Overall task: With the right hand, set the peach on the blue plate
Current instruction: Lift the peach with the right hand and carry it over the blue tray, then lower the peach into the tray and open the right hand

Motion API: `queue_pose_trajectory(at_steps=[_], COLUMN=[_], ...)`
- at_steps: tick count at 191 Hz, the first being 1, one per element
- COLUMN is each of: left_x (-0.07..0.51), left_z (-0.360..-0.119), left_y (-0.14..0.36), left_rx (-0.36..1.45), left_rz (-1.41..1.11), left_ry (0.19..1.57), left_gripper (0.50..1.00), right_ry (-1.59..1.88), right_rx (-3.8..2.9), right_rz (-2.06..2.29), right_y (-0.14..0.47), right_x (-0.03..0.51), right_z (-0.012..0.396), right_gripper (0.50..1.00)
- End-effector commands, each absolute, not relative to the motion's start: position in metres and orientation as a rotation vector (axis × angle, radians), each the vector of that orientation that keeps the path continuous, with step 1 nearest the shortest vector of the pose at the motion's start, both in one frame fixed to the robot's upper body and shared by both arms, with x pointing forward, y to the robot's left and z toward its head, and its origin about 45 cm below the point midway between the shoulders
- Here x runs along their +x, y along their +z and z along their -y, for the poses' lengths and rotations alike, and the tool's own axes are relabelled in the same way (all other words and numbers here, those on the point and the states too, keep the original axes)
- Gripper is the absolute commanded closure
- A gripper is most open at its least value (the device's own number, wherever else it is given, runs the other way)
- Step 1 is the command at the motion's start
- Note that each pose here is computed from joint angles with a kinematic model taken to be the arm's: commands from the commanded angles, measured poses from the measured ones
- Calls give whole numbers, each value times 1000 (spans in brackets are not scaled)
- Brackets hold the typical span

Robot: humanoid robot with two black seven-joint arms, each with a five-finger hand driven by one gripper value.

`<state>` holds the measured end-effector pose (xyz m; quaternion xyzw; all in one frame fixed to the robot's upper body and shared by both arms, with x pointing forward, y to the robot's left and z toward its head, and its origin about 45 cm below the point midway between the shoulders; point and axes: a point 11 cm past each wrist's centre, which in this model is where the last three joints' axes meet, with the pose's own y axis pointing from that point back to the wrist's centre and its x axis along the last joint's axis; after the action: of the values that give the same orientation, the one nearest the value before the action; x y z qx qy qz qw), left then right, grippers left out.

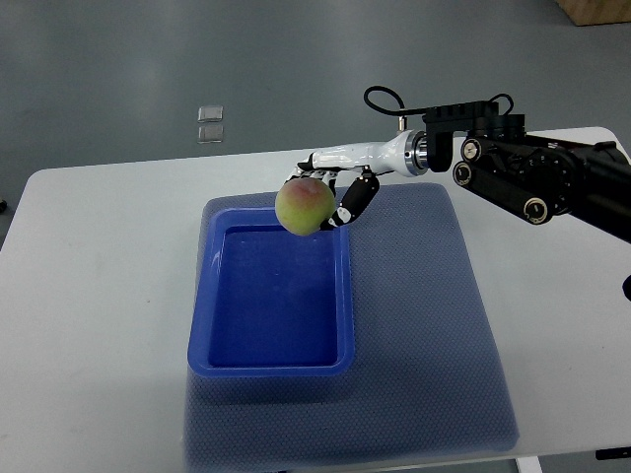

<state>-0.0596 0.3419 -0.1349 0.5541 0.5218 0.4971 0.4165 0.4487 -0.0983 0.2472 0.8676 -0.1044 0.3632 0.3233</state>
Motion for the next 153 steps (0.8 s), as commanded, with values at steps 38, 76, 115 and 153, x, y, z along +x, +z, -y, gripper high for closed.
queue_pose_trajectory(at_steps=[38, 76, 115, 153], left_x=[-60, -60, -60, -60], left_z=[-342, -342, -342, -342], left_y=[-135, -135, -135, -135], left_rx=[1391, 1391, 1391, 1391], left_rz=[-1310, -1310, -1310, -1310], left_ry=[1248, 1248, 1248, 1248], left_gripper=[500, 500, 500, 500], right_ry=[939, 946, 946, 920], right_rx=[2258, 2256, 2262, 2267], right_rz=[78, 88, 106, 114], right_y=[201, 185, 181, 184], right_x=[415, 408, 407, 410], right_z=[56, 53, 54, 59], right_gripper=[1000, 865, 646, 574])
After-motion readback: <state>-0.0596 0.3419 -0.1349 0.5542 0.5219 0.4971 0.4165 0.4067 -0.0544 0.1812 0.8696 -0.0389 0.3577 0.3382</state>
